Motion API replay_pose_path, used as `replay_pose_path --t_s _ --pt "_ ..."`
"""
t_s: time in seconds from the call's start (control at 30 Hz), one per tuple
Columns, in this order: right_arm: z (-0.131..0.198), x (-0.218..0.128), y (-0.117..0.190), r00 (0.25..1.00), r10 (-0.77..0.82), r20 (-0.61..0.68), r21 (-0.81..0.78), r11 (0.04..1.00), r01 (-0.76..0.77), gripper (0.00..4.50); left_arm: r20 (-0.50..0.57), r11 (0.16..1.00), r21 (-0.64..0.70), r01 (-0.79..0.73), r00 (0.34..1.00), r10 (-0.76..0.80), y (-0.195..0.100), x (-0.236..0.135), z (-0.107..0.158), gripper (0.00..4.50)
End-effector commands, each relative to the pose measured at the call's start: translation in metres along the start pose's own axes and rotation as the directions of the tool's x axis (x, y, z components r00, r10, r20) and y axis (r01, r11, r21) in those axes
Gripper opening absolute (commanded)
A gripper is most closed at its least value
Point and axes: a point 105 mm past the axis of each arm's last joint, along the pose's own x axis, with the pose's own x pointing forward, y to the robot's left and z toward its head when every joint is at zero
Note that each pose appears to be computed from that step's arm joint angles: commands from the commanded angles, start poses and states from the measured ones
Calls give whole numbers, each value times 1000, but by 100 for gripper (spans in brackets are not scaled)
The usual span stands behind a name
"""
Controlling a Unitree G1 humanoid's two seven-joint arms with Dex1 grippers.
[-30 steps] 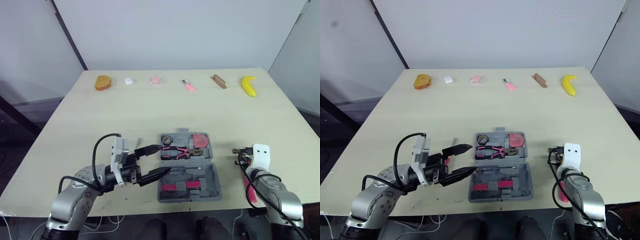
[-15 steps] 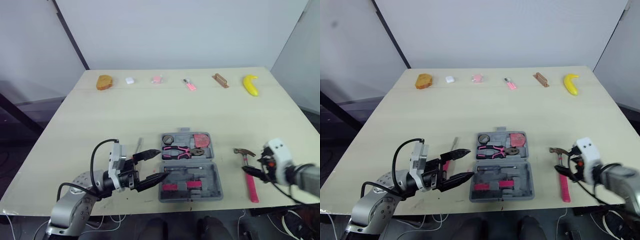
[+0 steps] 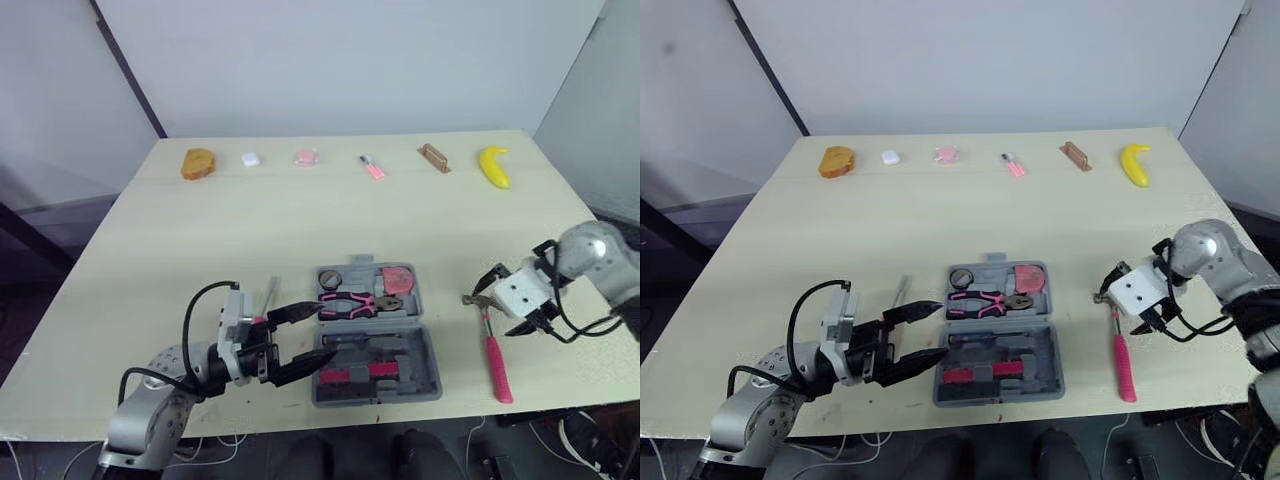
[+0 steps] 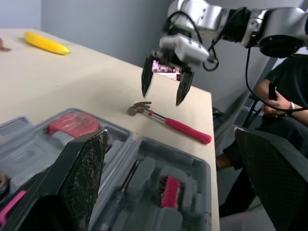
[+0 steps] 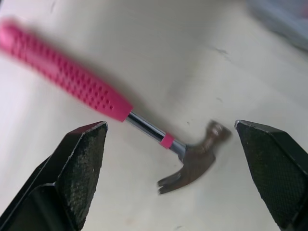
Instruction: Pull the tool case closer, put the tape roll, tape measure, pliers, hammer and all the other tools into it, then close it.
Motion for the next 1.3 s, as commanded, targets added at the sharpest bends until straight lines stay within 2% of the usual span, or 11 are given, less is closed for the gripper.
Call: replay_pose_path --t_s 0.03,0.13,0.2,0.43,0.53,0.63,0.83,1.0,1.1,1.2,1.3 --pt "-7 9 7 996 72 -43 -103 992 -76 447 20 999 45 -7 1000 6 -4 -1 9 450" --pt "-16 20 5 990 96 -102 -125 986 -109 447 21 999 45 -20 1000 19 -9 -2 8 450" --pt "-22 25 7 984 112 -139 -131 983 -130 396 19 999 46 -25 1000 24 -13 -2 8 450" --pt "-39 22 14 973 62 -222 -180 978 -104 112 17 998 46 -40 999 40 -14 -8 4 450" --pt "-38 13 20 981 14 -191 -209 976 -55 18 17 998 48 -29 999 28 -12 -7 2 450" --pt "-38 -1 32 988 -48 -147 -169 985 22 3 19 999 49 -8 1000 7 -10 -4 1 450" --pt "-41 -28 61 955 -289 -59 204 933 295 3 26 998 56 9 1000 -11 -3 2 4 450" --pt "-28 -39 81 870 -480 -111 649 628 429 3 26 998 52 17 999 -19 -3 5 5 450" --pt "-7 -24 88 836 -485 -258 891 214 400 3 22 998 47 28 999 -29 -3 7 6 450" --pt "20 -6 89 825 -448 -345 938 -128 323 3 19 998 50 33 999 -34 0 8 8 450" --pt "36 11 78 796 -465 -387 908 -342 242 3 18 998 52 31 999 -32 1 9 11 450"
